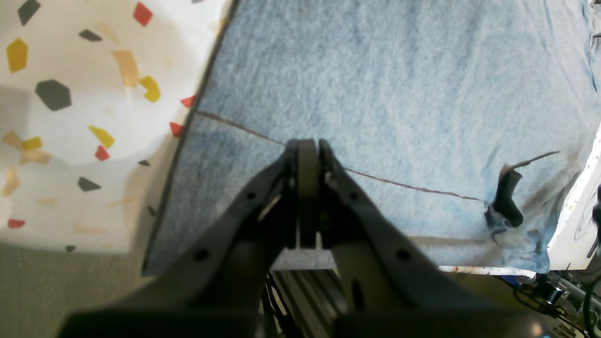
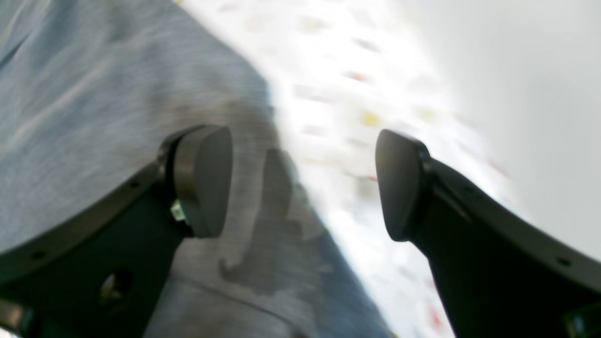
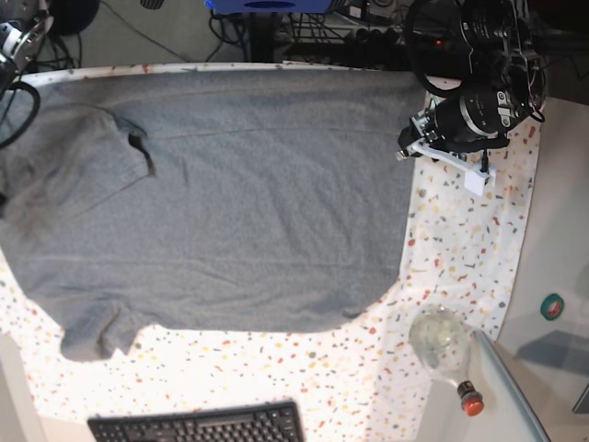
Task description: Layout the t-shirt on the table in an organized manner, then fold the t-shirt properly
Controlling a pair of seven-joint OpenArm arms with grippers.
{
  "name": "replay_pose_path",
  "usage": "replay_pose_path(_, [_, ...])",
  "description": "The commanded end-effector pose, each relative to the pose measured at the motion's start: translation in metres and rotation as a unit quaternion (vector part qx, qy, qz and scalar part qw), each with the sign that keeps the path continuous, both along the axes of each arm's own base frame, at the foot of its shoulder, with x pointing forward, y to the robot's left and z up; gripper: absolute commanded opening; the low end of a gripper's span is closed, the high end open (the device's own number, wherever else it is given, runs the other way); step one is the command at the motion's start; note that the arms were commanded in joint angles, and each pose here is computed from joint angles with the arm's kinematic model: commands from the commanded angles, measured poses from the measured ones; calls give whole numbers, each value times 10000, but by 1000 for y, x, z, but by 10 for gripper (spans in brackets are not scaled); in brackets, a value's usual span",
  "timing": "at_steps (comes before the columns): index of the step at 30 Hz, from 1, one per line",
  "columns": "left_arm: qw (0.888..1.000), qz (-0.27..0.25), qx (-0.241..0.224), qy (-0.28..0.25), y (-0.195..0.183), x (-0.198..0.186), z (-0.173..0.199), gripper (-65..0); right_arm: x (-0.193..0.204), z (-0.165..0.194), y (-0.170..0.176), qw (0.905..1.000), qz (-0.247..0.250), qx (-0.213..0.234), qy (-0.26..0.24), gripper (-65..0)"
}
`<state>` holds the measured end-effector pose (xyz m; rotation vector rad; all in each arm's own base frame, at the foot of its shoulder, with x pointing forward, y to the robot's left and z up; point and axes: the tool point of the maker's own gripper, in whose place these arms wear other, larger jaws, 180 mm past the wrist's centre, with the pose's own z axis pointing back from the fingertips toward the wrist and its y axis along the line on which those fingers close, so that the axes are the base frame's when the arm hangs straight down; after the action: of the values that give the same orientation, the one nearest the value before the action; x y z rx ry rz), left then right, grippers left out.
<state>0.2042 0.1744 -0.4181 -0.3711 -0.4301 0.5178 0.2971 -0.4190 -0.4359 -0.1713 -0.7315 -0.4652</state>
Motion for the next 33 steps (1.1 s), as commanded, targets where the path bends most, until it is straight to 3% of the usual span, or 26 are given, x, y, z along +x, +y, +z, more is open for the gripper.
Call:
replay_pose_path(1, [9998, -5, 30, -179, 2, 7, 9, -650, 16, 22, -11, 9991, 61, -253, -322, -203])
replay_pose_path(4, [9998, -2, 41, -187, 3, 7, 9, -650, 36, 26, -4, 9986, 149, -237, -438, -203])
replay_pose_path(10, [9997, -34, 123, -221, 7, 8, 12, -650, 21, -8, -22, 9990, -442, 94, 38, -201])
replay_pose_path(19, [9972, -152, 217, -702, 3, 25, 41, -650, 16, -24, -32, 9978, -653, 127, -75, -197])
replay_pose_path(30, [9972, -149, 225, -699, 3, 25, 41, -650, 8, -46, -23, 9963, -812, 219, -160, -204])
replay_pose_path(32, [9972, -149, 217, -701, 3, 25, 41, -650, 9, -46, -23, 9963, -813, 202, -186, -249])
replay_pose_path(33, [9972, -149, 217, -701, 3, 25, 41, -650, 10, -45, -24, 9963, -811, 189, -204, -314])
